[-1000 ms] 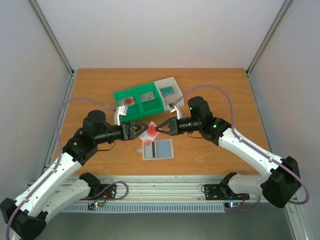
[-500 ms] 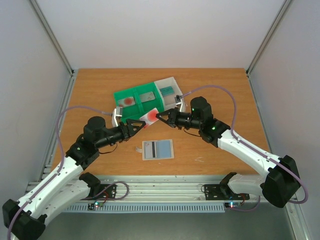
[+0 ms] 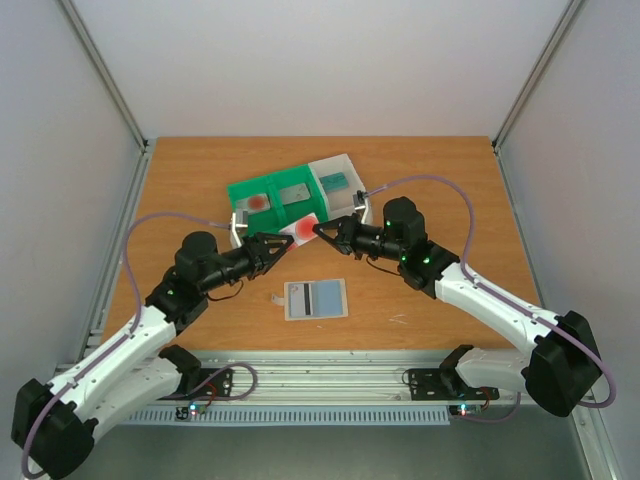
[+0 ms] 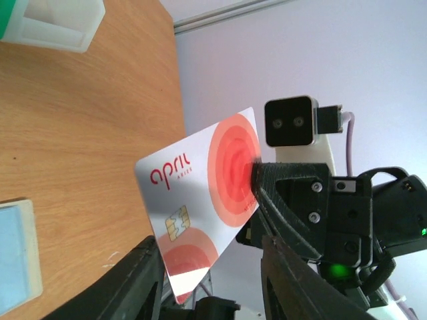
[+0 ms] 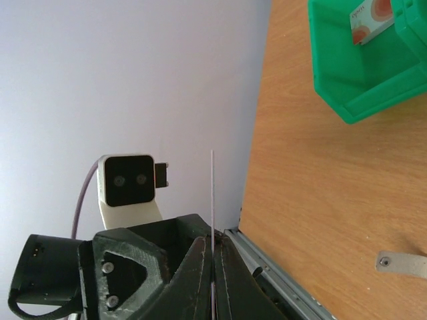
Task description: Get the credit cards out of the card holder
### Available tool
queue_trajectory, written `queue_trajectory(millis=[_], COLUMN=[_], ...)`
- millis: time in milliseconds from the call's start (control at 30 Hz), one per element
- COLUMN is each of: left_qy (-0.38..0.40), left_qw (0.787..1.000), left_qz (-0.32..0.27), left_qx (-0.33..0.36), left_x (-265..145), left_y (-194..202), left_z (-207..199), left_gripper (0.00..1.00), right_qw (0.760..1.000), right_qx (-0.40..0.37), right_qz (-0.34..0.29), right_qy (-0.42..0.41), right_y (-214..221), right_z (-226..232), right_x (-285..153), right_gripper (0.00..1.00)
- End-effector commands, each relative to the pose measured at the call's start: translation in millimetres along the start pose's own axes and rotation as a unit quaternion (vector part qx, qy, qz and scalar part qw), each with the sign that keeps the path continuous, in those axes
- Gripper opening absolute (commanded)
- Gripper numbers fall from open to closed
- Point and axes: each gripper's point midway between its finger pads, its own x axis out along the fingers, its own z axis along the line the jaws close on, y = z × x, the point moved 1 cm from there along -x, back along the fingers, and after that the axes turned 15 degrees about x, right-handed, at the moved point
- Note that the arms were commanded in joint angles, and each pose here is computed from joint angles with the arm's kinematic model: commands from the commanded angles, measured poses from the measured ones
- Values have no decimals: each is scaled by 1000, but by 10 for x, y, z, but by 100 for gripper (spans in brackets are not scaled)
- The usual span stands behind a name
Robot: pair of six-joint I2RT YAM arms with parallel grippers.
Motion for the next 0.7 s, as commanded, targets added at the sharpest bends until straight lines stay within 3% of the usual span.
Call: queue_trajectory(millis=[0,67,133,233,333,667], left_qy=[27,23,20,10,1,-48], left_qw=[999,999,999,999,998,996], left_qz=[-34,-39,-43,-49,-51,-24], left_qx=[6,5,6,11,21,70], left_x=[13,7,-3,-25,-32,-2], left_y=[-126,-140,-143,-156,-170,-244], left_z=[-95,-75,-59,-33,-9,68], left_gripper=[34,14,2,0,0,0], right_qw=[1000,1000,1000,1000,1000,998], right_qx=[0,2,4,5,-1,-37], right_qz=[-8,-7,-3,4,6,-22], right_qy=[-27,-27,-25,-22,-18,49], right_y=[-19,-12,3,29,57,84], right_z=[127,97,57,-3,-46,-280], right_x=[-33,-32,-24,-26,-51,-275], right_gripper=[1,1,1,3,11,67])
